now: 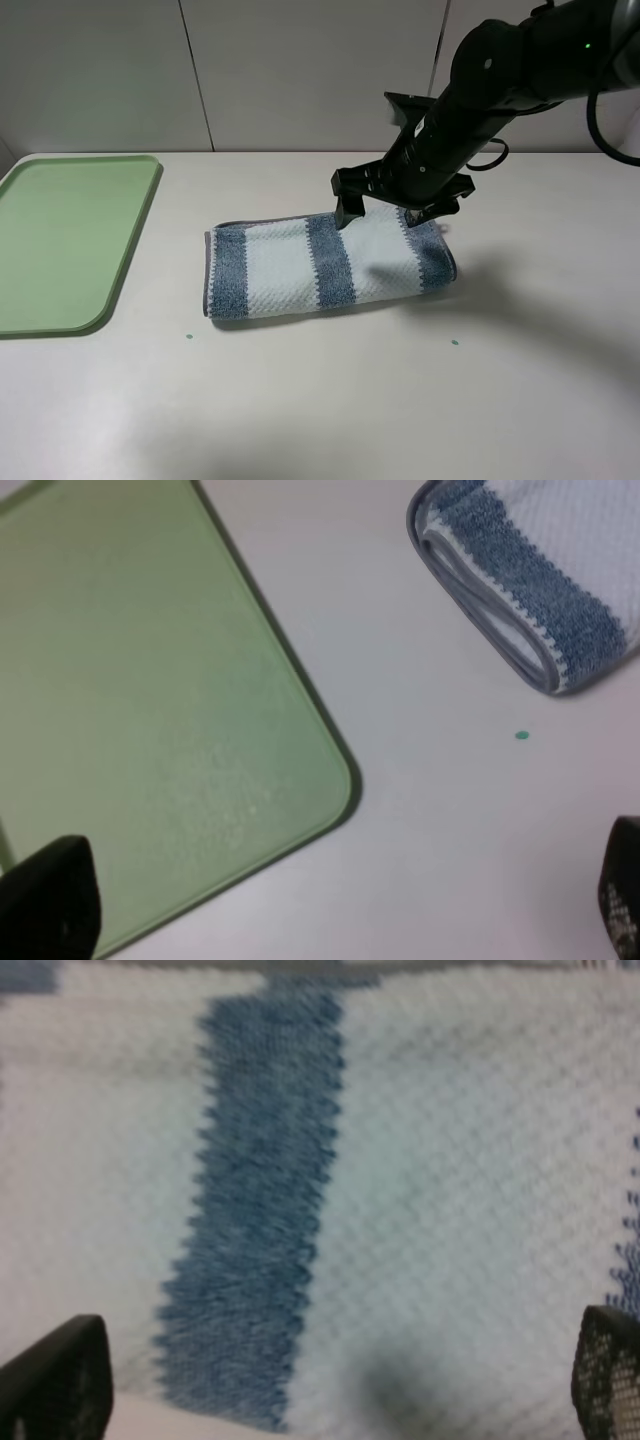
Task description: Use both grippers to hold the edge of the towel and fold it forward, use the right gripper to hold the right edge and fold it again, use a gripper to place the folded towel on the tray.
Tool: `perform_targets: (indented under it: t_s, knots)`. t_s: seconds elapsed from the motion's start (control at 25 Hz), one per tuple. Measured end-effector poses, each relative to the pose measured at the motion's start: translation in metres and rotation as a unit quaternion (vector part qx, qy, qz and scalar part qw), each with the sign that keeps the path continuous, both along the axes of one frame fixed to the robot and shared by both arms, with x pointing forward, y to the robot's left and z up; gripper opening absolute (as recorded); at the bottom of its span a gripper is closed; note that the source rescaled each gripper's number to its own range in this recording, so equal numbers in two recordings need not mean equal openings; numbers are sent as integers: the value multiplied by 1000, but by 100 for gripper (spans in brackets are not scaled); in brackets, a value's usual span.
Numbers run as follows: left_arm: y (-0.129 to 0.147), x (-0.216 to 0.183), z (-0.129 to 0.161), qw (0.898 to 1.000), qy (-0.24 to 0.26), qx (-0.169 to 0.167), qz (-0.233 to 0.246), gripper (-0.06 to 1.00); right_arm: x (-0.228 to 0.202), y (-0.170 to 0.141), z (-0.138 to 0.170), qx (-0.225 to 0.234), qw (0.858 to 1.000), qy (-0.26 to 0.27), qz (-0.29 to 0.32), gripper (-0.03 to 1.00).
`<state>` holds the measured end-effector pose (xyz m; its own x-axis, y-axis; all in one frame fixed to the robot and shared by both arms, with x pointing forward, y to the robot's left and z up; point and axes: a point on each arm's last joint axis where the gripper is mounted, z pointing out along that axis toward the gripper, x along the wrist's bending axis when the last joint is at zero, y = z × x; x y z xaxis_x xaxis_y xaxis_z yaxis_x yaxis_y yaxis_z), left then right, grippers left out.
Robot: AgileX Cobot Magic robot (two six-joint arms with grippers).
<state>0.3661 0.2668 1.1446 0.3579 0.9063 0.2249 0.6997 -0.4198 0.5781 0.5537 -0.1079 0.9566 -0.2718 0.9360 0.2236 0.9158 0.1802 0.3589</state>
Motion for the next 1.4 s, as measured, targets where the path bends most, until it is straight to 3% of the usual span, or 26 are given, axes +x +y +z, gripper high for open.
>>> perform_targets:
  t_s: [0.32, 0.52, 1.4]
  knots:
    - [7, -15, 7, 999, -24, -18, 11, 100, 23, -36, -21, -40, 998, 11, -40, 100]
    - [7, -15, 7, 999, -24, -21, 14, 100, 29, -48, -30, -72, 997, 8, -27, 100]
    - [7, -17, 5, 999, -9, -31, 30, 100, 58, -42, -70, -115, 993, 17, 5, 100]
